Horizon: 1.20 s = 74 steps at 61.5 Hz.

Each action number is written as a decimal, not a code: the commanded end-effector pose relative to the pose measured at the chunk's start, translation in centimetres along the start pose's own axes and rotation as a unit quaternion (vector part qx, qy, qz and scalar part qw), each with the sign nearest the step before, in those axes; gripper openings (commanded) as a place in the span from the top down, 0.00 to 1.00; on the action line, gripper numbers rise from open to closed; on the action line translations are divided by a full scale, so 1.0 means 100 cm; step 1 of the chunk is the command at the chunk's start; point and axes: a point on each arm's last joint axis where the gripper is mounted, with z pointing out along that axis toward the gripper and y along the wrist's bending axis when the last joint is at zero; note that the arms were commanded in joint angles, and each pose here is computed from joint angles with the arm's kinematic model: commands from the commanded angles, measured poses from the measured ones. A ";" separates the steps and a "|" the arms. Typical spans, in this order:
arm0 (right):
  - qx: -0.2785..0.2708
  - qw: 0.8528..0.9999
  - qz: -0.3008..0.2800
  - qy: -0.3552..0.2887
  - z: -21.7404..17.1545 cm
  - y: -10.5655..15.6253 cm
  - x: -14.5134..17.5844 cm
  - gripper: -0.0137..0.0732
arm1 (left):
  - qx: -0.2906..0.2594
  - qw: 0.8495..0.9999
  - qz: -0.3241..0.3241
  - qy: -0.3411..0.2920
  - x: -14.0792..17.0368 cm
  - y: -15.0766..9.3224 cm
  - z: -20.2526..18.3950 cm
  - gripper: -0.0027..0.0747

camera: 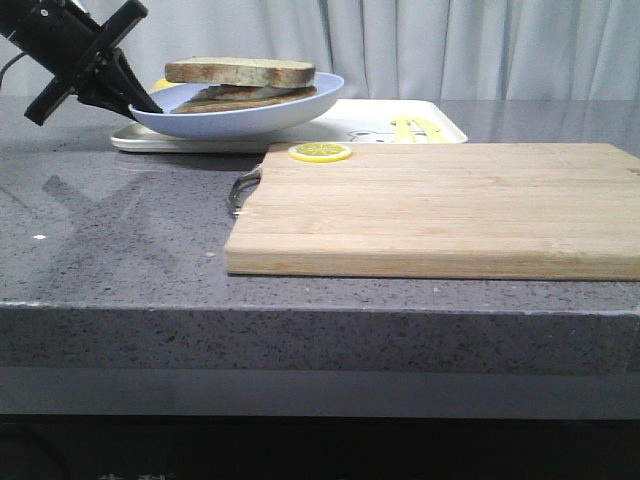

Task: Place bread and move sandwich to tray
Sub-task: 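Carry the plate with the left gripper onto the white tray and release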

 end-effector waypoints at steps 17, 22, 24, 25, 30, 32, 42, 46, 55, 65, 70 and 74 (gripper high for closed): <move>0.006 0.999 -0.001 -0.045 -0.004 0.000 -0.011 0.47 | 0.064 0.997 0.017 -0.041 0.000 -0.046 -0.037 0.62; 0.006 0.999 -0.001 -0.045 -0.004 0.000 -0.011 0.47 | 0.064 0.997 0.017 -0.039 0.000 -0.046 -0.037 0.60; 0.006 0.999 -0.001 -0.045 -0.004 0.000 -0.011 0.47 | 0.064 0.997 0.018 -0.038 0.000 -0.046 -0.038 0.60; 0.006 0.999 -0.001 -0.045 -0.004 0.000 -0.011 0.47 | 0.064 0.997 0.017 -0.037 0.000 -0.045 -0.039 0.60; 0.006 0.999 -0.001 -0.045 -0.004 0.000 -0.011 0.47 | 0.064 0.997 0.019 -0.037 0.001 -0.046 -0.045 0.60; 0.006 0.999 -0.001 -0.045 -0.004 0.000 -0.011 0.47 | 0.064 0.997 0.018 -0.041 0.000 -0.046 -0.049 0.60; 0.006 0.999 -0.001 -0.045 -0.004 0.000 -0.011 0.47 | 0.066 0.996 0.029 -0.054 0.002 -0.055 -0.064 0.60; 0.006 0.999 -0.001 -0.045 -0.004 0.000 -0.011 0.47 | 0.067 0.995 0.037 -0.061 0.003 -0.060 -0.071 0.60; 0.006 0.999 -0.001 -0.045 -0.004 0.000 -0.011 0.47 | 0.061 0.991 0.086 -0.080 0.010 -0.078 -0.091 0.60; 0.006 0.999 -0.001 -0.045 -0.004 0.000 -0.011 0.47 | 0.014 0.984 0.143 -0.106 0.028 -0.108 -0.119 0.60; 0.006 0.999 -0.001 -0.045 -0.004 0.000 -0.011 0.47 | -0.020 0.976 0.181 -0.121 0.041 -0.127 -0.134 0.60; 0.006 0.999 -0.001 -0.045 -0.004 0.000 -0.011 0.47 | -0.032 0.969 0.208 -0.133 0.053 -0.145 -0.144 0.60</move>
